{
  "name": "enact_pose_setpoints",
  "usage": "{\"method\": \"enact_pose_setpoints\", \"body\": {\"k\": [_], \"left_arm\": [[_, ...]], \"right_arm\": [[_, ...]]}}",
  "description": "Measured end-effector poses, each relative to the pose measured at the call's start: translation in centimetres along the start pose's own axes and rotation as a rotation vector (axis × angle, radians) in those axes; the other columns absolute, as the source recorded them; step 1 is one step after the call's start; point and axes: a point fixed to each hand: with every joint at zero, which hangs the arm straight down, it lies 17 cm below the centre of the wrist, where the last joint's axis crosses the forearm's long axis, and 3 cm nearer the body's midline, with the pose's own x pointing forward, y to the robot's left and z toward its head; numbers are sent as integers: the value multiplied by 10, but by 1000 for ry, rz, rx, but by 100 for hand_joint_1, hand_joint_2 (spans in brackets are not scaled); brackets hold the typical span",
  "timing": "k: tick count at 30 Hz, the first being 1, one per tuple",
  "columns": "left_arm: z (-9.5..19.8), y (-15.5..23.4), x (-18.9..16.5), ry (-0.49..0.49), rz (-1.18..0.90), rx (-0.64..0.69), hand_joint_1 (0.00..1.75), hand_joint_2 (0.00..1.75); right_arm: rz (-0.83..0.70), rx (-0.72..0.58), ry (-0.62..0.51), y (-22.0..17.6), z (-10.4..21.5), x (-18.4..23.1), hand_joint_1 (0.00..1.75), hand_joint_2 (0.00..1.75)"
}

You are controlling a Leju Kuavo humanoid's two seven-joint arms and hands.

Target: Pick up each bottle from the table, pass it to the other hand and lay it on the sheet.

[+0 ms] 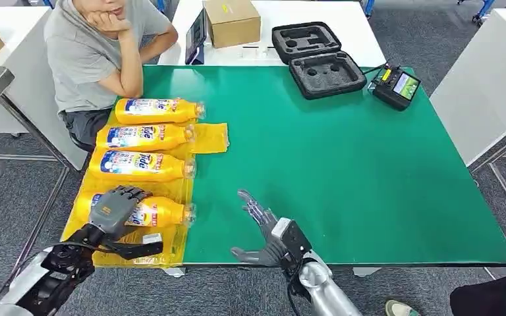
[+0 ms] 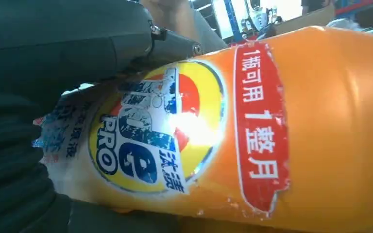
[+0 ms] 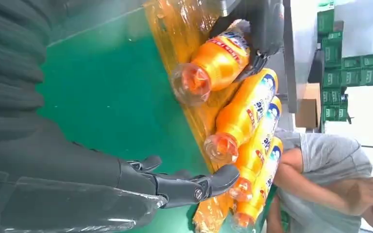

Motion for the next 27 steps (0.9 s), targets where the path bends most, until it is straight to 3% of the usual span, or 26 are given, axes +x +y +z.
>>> {"method": "enact_pose_setpoints", "body": {"k": [5,15,17,18,19,20,27], "left_arm": [[-10,-5,20,-22,30,0,175,175],[-15,-7,28,-26,46,0,175,175],[-17,-7,29,-28,53,-1,154,175],[-19,-7,30,-29,58,-3,105,175],[-20,-6,30,-31,60,-4,21,175],[-21,-7,31,-33,62,-8,0,175],[-29,-6,25,-23,75,-18,0,175]], "right_arm": [[-3,3,2,1,-4,-1,0,175],[-9,3,16,2,-3,-5,0,175],[-13,0,17,2,-3,-6,0,175],[-16,-2,17,2,-3,-6,0,175],[-19,-4,16,2,-3,-5,0,175],[-21,-5,16,2,-4,-5,0,175],[-24,-5,20,2,-4,-7,0,175]]}}
